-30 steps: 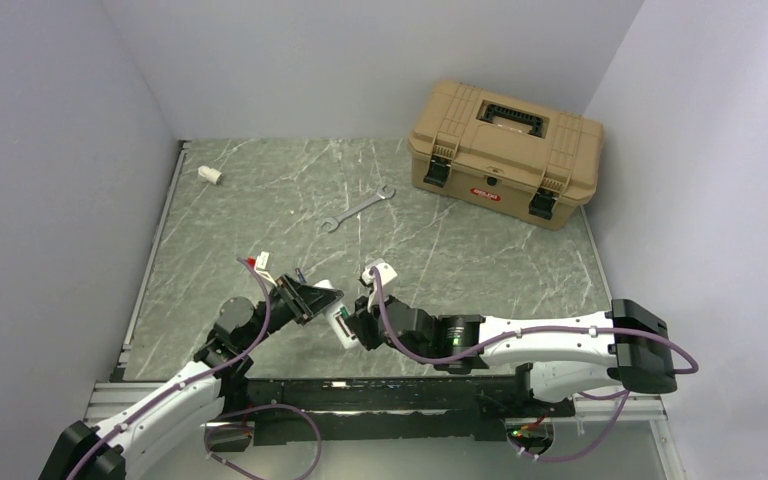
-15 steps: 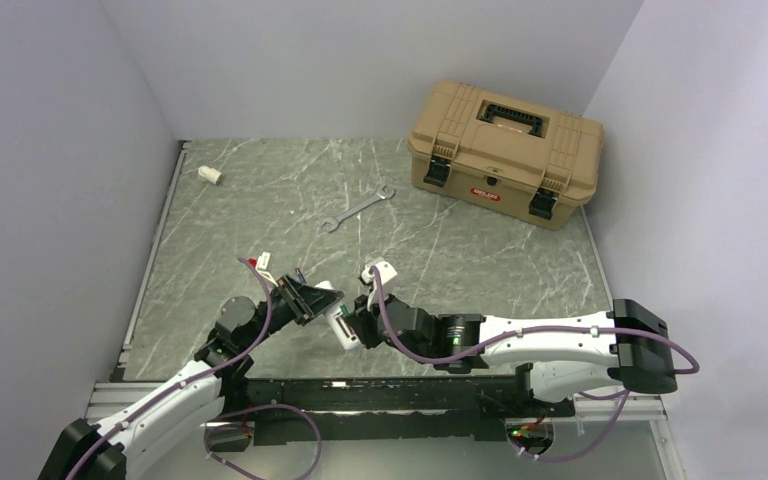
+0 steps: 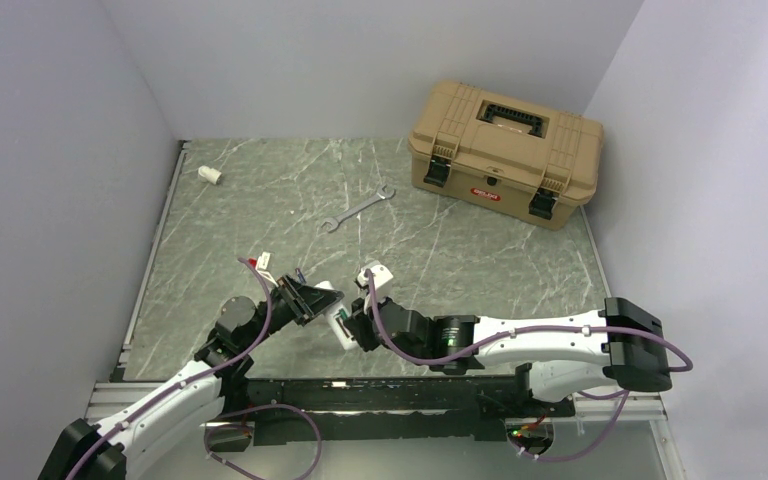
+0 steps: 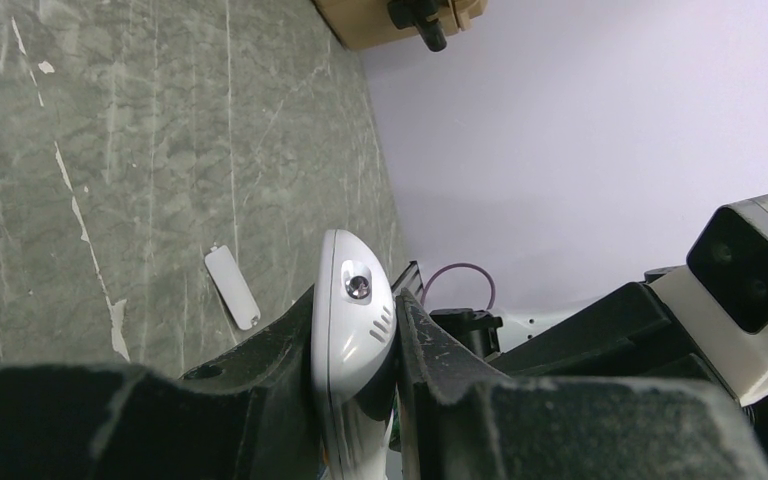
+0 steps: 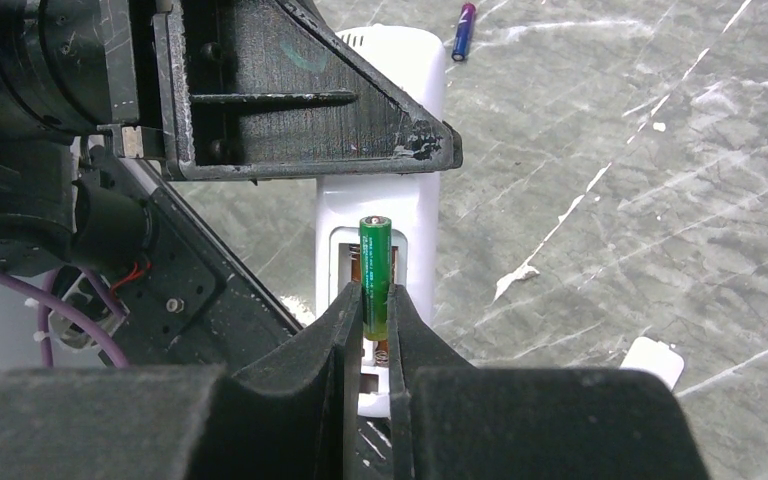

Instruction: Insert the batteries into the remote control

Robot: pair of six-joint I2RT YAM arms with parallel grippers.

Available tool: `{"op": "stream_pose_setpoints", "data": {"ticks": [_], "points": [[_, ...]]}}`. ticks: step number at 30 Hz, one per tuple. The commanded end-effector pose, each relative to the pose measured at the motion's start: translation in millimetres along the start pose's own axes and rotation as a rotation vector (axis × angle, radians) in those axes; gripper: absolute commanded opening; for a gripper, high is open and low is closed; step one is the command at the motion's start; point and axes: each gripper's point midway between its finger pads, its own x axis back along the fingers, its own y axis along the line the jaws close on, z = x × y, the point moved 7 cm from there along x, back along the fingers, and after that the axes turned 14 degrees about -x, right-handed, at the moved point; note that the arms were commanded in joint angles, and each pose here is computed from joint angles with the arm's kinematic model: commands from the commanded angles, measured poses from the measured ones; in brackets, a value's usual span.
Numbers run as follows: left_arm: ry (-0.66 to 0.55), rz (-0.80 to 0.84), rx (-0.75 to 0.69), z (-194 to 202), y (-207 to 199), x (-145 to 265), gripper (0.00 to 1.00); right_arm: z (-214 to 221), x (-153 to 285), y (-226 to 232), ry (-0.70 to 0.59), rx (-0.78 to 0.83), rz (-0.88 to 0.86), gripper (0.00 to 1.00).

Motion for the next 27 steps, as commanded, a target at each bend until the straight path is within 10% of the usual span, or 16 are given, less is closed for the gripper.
{"op": "stream_pose_setpoints", "data": {"ticks": [1, 27], "points": [[-0.045, 0.059, -0.014, -8.1, -11.9, -0.4, 0.0, -9.8, -0.6, 13.0, -0.027, -0.031, -0.025, 0.0], [-0.05, 0.065, -0.014, -6.9, -11.6, 2.1, 0.0, -8.7, -1.2, 12.5, -0.018, -0.014, -0.011, 0.13]]}}
